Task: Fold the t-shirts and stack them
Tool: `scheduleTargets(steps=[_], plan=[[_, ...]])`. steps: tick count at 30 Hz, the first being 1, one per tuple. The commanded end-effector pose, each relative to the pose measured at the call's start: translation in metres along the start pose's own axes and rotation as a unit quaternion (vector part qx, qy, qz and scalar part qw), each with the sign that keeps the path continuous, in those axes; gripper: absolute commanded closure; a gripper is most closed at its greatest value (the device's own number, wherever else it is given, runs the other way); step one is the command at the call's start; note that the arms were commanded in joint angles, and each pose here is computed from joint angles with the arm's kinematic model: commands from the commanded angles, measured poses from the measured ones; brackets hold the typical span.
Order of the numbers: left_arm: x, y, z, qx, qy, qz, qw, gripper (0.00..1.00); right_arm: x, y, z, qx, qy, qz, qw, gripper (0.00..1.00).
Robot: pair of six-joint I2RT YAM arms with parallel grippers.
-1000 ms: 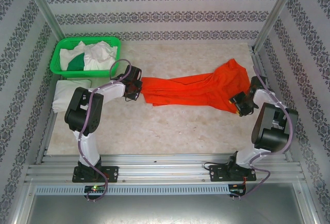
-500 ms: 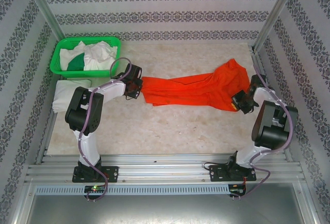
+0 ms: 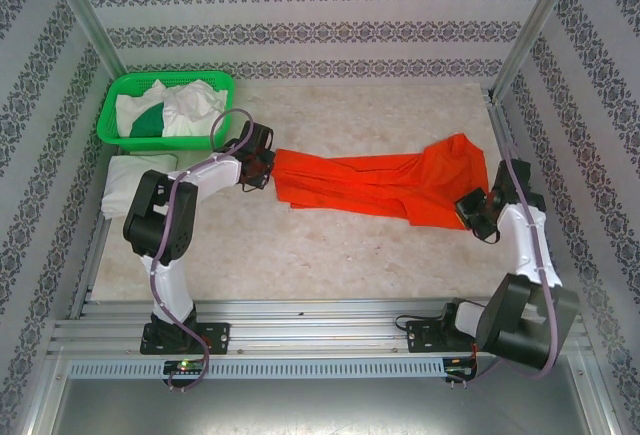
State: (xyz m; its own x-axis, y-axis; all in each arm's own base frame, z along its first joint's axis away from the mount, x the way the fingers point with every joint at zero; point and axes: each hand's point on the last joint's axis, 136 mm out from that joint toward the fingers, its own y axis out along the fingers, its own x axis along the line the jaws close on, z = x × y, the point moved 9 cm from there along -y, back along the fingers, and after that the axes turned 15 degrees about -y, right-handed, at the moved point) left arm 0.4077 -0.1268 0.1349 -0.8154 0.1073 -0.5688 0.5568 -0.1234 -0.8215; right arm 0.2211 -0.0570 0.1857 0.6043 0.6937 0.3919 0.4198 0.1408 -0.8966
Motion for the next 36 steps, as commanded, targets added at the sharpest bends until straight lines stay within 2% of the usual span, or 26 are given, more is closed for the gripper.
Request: scheduleTargets(steps=[1,5,7,8,14,19,24,29,36], plan=[[-0.001,-0.012,-0.008,-0.02,0.008,0.002,1.0,1.0,-0.014,-0.003,0.026,0.062,0.043,0.032,0.997,1.0],[-0.001,-0.011,-0.008,-0.018,0.008,0.002,1.0,1.0,-0.023,0.012,0.045,0.098,0.068,0.024,0.993,0.98],[-0.001,-0.01,-0.008,-0.015,0.008,0.002,1.0,1.0,-0.022,0.019,0.043,0.111,0.063,0.016,0.992,0.83],[-0.001,-0.01,-0.008,-0.014,0.009,0.001,1.0,1.0,-0.021,0.02,0.04,0.114,0.056,0.016,0.992,0.68],[0.0,-0.008,-0.007,-0.012,0.016,0.0,1.0,1.0,-0.007,0.023,0.003,0.077,0.027,0.011,0.997,0.4],[-0.001,-0.005,-0.006,-0.007,0.018,0.0,1.0,1.0,0.003,0.044,-0.03,0.063,0.04,0.008,0.997,0.39],[-0.002,-0.003,-0.005,-0.002,0.021,0.001,1.0,1.0,0.002,0.058,-0.056,0.056,0.029,0.051,0.997,0.4],[-0.002,0.0,-0.004,0.005,0.021,0.003,1.0,1.0,0.001,0.074,-0.05,0.096,0.05,0.035,0.993,0.4],[-0.003,0.0,-0.005,0.005,0.021,0.007,1.0,1.0,0.017,0.062,-0.032,0.113,0.051,-0.007,0.992,0.38]])
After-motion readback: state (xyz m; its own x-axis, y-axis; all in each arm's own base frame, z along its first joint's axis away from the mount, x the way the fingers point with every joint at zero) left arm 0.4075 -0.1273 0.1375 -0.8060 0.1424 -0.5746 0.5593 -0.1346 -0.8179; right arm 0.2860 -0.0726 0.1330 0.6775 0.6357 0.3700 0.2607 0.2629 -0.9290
